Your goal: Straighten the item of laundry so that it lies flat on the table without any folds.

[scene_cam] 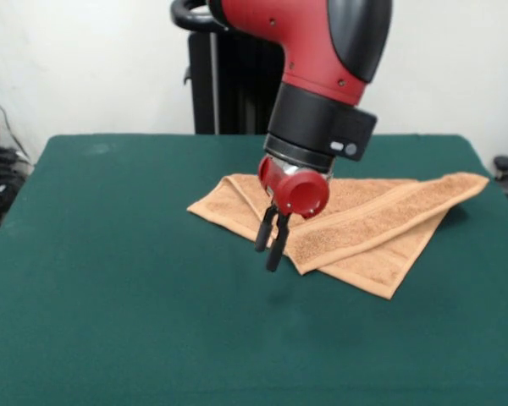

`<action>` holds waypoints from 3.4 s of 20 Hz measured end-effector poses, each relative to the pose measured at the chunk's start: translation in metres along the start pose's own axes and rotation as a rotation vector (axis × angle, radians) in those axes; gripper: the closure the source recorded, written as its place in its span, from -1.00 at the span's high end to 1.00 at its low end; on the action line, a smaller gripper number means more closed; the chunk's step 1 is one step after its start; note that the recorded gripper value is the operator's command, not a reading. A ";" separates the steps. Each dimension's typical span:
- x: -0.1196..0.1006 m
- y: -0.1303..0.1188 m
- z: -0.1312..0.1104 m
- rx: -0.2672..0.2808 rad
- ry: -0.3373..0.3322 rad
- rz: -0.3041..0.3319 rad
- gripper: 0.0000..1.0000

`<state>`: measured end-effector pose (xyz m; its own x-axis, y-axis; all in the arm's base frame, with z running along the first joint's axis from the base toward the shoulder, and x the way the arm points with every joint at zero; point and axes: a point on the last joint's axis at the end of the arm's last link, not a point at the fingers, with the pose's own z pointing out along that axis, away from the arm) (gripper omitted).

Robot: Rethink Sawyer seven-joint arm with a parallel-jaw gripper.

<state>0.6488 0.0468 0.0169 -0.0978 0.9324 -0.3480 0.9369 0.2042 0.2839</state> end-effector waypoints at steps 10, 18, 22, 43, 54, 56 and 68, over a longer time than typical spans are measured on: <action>0.012 -0.004 0.015 0.014 0.043 0.018 1.00; 0.033 -0.003 0.020 0.016 0.095 0.029 1.00; 0.040 -0.002 0.020 0.016 0.107 0.028 1.00; 0.057 -0.049 0.012 0.235 0.163 -0.055 1.00; 0.052 -0.060 0.024 0.261 0.157 -0.052 1.00; 0.052 -0.060 0.025 0.261 0.160 -0.049 1.00; 0.049 -0.059 0.026 0.260 0.163 -0.040 1.00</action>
<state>0.5975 0.0728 -0.0396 -0.1695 0.9649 -0.2006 0.9836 0.1783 0.0268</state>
